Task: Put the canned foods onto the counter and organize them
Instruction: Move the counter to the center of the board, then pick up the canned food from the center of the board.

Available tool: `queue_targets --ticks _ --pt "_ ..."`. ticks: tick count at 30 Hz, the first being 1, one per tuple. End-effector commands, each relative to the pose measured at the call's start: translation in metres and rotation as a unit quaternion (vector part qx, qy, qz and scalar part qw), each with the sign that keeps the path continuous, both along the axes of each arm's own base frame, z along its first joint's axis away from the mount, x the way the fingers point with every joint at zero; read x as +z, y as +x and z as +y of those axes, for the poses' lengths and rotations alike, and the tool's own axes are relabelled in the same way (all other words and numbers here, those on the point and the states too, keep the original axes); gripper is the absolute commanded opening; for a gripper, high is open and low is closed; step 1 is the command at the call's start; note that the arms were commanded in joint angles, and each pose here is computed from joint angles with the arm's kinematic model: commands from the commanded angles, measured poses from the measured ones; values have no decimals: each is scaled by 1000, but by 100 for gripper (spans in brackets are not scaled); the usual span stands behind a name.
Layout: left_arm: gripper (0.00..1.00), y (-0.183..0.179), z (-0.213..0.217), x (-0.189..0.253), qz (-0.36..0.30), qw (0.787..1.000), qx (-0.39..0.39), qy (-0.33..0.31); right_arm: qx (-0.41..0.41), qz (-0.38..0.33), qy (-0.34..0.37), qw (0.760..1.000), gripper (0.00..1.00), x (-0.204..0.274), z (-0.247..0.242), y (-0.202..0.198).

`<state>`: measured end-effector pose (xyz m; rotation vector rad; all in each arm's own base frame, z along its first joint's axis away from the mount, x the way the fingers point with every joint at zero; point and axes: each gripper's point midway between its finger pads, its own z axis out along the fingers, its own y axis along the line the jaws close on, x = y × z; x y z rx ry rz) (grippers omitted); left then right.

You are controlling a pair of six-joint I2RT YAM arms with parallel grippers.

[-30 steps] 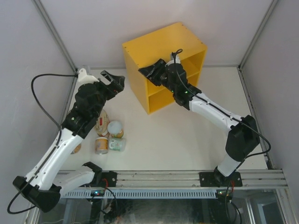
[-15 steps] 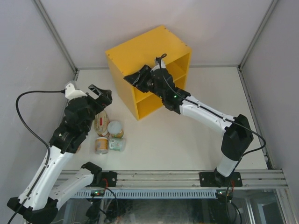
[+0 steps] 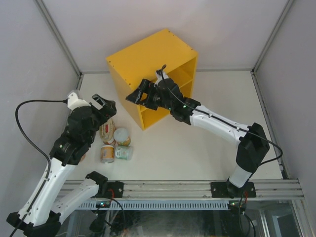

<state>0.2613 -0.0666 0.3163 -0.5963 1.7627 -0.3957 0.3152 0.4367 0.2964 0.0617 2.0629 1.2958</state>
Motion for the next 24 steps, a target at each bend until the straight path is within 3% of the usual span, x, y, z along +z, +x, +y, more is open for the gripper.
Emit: queue_targets --ticks 1,14,24 --pt "97 2 4 -6 11 1000 20 -12 43 -14 -3 999 88 13 -12 -26" --pt "100 4 13 -38 101 992 78 -6 31 -46 -54 997 87 14 -61 -50" --pt "100 -14 60 -74 150 967 203 -45 35 -79 -127 988 86 0 -91 -94"
